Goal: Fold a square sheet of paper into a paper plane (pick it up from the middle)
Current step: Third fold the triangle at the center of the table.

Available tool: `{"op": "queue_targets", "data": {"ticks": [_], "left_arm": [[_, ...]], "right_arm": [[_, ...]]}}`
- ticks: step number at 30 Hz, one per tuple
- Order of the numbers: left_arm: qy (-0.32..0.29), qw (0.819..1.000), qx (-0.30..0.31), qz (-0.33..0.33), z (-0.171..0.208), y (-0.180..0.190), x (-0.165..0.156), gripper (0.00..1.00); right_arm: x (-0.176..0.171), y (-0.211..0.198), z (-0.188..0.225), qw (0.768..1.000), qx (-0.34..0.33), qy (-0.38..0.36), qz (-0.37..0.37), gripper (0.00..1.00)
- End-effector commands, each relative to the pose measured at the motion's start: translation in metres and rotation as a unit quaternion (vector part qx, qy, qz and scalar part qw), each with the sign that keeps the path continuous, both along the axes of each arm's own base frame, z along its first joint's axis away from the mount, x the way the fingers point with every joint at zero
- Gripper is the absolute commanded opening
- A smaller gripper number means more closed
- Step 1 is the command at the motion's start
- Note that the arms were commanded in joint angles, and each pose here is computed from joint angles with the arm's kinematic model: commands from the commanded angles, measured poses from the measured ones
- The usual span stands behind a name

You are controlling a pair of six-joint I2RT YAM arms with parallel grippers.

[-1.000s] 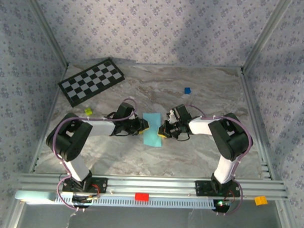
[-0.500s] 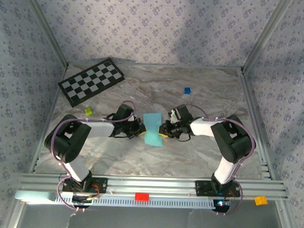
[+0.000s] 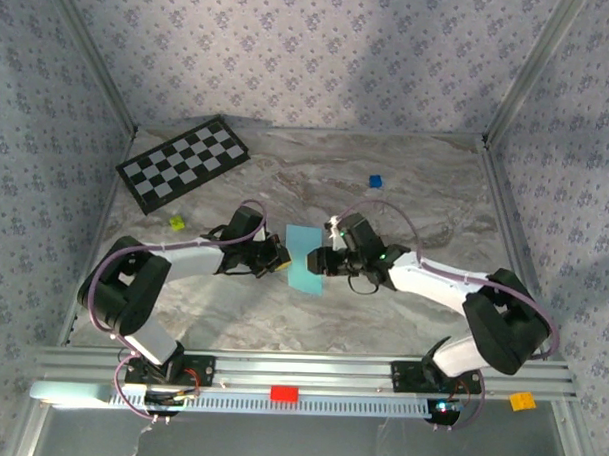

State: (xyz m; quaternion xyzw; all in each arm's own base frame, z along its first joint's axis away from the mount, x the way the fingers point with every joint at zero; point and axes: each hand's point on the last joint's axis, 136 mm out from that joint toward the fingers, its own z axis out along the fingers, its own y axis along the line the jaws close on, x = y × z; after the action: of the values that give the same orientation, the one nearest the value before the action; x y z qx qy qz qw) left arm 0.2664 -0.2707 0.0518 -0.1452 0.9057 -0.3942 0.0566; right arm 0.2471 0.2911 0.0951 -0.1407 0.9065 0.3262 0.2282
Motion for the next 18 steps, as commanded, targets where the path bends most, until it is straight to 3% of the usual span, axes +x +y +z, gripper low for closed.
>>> {"op": "queue_targets", "data": {"ticks": [1, 5, 7, 11, 18], "left_arm": [[0.005, 1.000, 0.001, 0.011, 0.006, 0.005, -0.002, 0.02], [0.006, 1.000, 0.000, 0.014, 0.007, 0.004, -0.001, 0.02], [0.007, 1.000, -0.002, 0.014, 0.007, 0.004, -0.001, 0.02], [0.006, 1.000, -0.003, 0.015, 0.009, 0.003, 0.000, 0.02], [0.006, 1.000, -0.003, 0.014, 0.008, 0.004, -0.001, 0.02]], "right_arm": [[-0.016, 0.006, -0.002, 0.988, -0.072, -0.120, 0.067, 0.43], [-0.037, 0.031, 0.007, 0.949, -0.104, -0.262, 0.138, 0.48], [-0.041, 0.038, 0.010, 0.932, -0.132, -0.308, 0.138, 0.51], [-0.044, 0.047, 0.009, 0.904, -0.178, -0.364, 0.140, 0.57], [-0.039, 0.054, -0.002, 0.875, -0.240, -0.396, 0.145, 0.56]]}}
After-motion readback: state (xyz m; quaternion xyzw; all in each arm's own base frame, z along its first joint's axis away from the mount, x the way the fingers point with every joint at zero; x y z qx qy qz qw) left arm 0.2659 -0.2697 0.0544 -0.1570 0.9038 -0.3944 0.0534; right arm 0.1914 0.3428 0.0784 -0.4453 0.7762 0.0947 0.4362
